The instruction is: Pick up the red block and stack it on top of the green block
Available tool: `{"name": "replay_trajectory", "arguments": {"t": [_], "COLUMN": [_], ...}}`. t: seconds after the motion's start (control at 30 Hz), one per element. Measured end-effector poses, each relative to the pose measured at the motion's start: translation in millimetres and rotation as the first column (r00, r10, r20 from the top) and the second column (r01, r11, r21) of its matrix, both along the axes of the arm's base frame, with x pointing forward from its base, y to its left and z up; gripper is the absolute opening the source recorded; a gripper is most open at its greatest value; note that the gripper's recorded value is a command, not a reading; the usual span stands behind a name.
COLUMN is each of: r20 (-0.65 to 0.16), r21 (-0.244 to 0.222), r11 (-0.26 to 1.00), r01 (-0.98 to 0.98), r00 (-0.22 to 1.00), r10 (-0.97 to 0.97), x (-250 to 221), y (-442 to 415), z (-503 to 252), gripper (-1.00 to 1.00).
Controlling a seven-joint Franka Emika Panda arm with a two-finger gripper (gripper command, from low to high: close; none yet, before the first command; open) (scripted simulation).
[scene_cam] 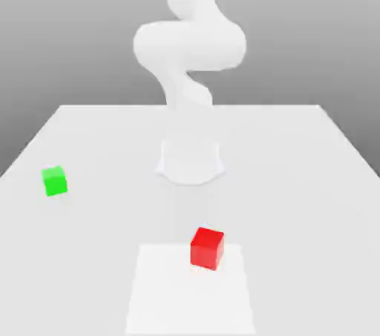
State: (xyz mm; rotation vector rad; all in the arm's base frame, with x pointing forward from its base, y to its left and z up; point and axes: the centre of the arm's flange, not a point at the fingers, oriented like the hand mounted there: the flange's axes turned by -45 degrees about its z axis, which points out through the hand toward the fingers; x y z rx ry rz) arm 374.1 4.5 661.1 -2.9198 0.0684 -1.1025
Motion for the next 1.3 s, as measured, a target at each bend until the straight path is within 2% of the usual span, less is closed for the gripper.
{"name": "replay_trajectory", "arguments": {"t": [0.13,0.3,0.43,0.6,0.8,0.83,1.07,1.3], "r20": [-0.15,-0.333,-0.479,-0.641,-0.661,-0.661,-0.66,-0.66], "r21": [0.038,0.059,0.05,0.004,-0.002,-0.003,-0.002,-0.003], "r11": [0.998,0.99,0.978,0.956,0.953,0.953,0.953,0.954], "r01": [0.051,0.129,0.202,0.292,0.302,0.302,0.303,0.3], "r00": [0.988,0.937,0.864,0.735,0.715,0.715,0.715,0.716], "r10": [-0.045,-0.103,-0.154,-0.221,-0.228,-0.228,-0.229,-0.228], "x": [36.1,46.8,27.7,-23.7,-32.9,-33.6,-33.5,-33.1], "y": [8.2,17.2,23.0,27.3,27.9,27.9,28.0,28.8], "z": [-99.3,-224.4,-325.4,-448.5,-510.8,-515.9,-515.4,-461.5], "gripper": [0.0,0.0,0.0,0.0,0.0,-1.0,-1.0,-1.0]}}
